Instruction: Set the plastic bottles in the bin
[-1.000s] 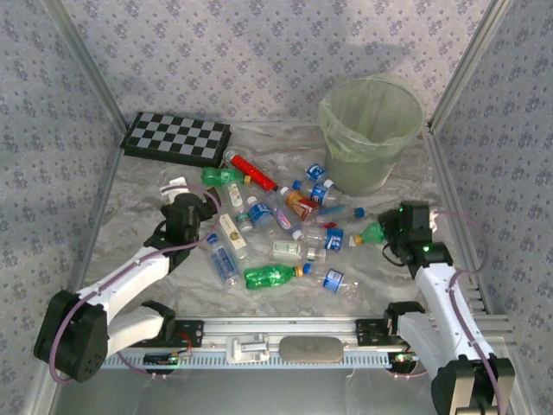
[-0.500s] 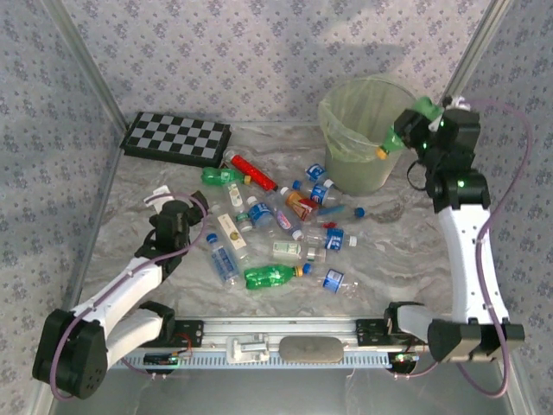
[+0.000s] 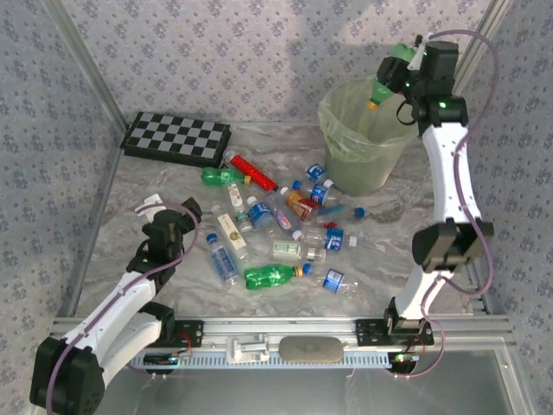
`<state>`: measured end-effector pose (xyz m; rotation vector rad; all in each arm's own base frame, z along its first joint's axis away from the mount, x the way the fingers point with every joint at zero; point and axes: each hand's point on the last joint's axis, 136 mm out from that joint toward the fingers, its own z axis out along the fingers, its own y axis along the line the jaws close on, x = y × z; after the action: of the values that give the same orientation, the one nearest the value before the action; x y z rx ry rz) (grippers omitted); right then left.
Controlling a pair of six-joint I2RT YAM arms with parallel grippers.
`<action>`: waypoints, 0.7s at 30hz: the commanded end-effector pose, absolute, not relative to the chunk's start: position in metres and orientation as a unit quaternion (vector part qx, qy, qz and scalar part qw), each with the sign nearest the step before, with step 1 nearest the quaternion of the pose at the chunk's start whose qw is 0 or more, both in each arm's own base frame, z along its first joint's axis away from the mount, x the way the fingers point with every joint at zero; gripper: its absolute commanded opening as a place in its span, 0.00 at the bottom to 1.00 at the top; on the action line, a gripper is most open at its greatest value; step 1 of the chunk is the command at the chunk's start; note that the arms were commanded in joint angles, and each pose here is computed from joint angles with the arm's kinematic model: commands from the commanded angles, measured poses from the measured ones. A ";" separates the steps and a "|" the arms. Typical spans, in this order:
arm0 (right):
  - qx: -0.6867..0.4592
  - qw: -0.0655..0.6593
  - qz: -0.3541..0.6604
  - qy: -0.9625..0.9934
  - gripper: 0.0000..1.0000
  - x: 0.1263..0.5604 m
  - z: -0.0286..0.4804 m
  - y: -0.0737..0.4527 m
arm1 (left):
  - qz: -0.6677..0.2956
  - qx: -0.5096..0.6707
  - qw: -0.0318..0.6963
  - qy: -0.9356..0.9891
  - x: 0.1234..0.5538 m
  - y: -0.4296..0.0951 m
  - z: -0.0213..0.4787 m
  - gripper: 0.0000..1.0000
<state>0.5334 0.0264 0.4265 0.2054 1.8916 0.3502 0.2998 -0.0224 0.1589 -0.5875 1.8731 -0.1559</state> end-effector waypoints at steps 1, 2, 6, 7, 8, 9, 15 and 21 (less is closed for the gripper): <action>0.035 0.498 0.146 0.854 0.53 0.534 0.393 0.051 | -0.056 -0.259 0.551 0.791 0.295 -0.015 0.155 1.00; 0.025 0.482 0.138 0.865 0.53 0.536 0.382 0.056 | -0.056 -0.260 0.551 0.791 0.294 -0.014 0.155 1.00; -0.012 0.428 0.071 0.901 0.53 0.540 0.340 0.069 | -0.058 -0.261 0.549 0.792 0.294 -0.014 0.154 1.00; -0.019 0.415 0.051 0.908 0.53 0.540 0.329 0.070 | -0.058 -0.261 0.548 0.792 0.295 -0.013 0.154 1.00; -0.028 0.405 0.038 0.913 0.53 0.539 0.319 0.072 | -0.058 -0.261 0.548 0.792 0.295 -0.013 0.154 1.00; -0.033 0.395 0.026 0.918 0.54 0.539 0.312 0.072 | -0.057 -0.261 0.548 0.793 0.295 -0.013 0.153 1.00; -0.058 0.348 -0.011 0.936 0.55 0.533 0.277 0.077 | -0.060 -0.263 0.549 0.791 0.295 -0.013 0.154 1.00; -0.065 0.301 -0.019 0.951 0.58 0.529 0.242 0.081 | -0.069 -0.259 0.546 0.794 0.297 -0.017 0.154 1.00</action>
<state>0.5355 0.0845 0.2684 -0.1385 2.4367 0.0088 0.2955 -0.0163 0.1502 -0.6064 1.8921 -0.1409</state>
